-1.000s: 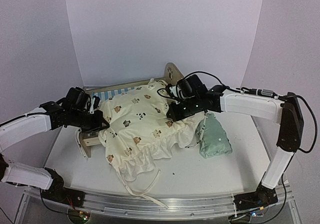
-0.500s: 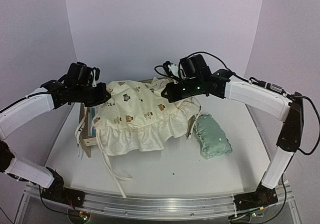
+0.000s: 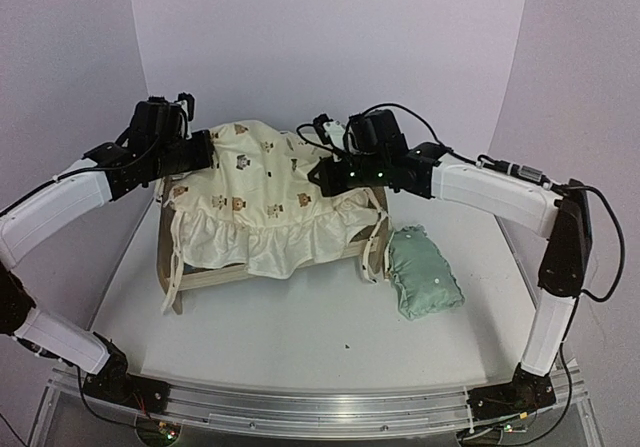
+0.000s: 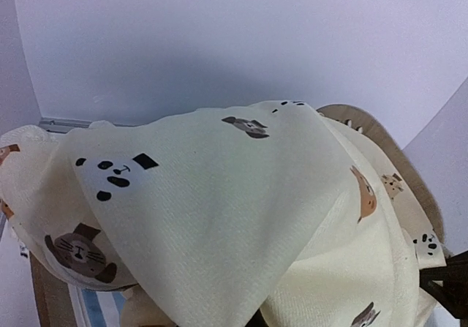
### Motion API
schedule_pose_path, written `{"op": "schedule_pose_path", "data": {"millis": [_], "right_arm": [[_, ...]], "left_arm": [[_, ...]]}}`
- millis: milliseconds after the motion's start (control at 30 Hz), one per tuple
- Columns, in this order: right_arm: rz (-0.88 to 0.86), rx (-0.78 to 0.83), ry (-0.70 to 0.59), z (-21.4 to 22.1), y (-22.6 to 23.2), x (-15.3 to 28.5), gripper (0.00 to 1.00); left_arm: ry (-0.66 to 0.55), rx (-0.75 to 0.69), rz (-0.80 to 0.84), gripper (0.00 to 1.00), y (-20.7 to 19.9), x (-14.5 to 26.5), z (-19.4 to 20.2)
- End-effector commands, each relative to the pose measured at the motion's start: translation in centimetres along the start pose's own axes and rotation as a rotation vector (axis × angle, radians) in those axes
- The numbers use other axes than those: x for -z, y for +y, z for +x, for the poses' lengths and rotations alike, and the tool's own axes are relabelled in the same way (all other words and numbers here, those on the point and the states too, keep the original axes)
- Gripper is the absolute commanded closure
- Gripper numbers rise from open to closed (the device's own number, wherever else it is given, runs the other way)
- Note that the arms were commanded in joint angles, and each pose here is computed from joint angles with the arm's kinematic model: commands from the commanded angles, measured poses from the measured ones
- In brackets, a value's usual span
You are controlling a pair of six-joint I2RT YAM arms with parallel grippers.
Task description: Set up the pet bed
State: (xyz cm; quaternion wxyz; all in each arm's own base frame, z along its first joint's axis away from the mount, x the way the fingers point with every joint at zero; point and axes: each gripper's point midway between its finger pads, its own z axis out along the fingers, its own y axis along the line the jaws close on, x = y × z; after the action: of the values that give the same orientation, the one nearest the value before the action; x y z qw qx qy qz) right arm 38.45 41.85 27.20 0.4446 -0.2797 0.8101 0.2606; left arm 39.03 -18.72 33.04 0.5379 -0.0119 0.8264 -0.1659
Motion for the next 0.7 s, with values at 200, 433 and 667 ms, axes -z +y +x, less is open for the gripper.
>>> {"op": "schedule_pose_path", "data": {"millis": [200,433,667], "right_arm": [[0.067,0.097,0.062,6.1,-1.9,-8.1,1.0],[0.056,0.088,-0.009,3.0,-1.3,-7.4,1.0],[0.014,0.037,-0.042,2.3,-0.5,-6.7,1.0]], "left_arm": [[0.139,-0.047,-0.259,1.0,8.3,-7.1,6.7],[0.051,-0.097,-0.216,1.0,6.3,-7.8,1.8],[0.039,-0.124,-0.288,1.0,7.6,-7.3,0.4]]}}
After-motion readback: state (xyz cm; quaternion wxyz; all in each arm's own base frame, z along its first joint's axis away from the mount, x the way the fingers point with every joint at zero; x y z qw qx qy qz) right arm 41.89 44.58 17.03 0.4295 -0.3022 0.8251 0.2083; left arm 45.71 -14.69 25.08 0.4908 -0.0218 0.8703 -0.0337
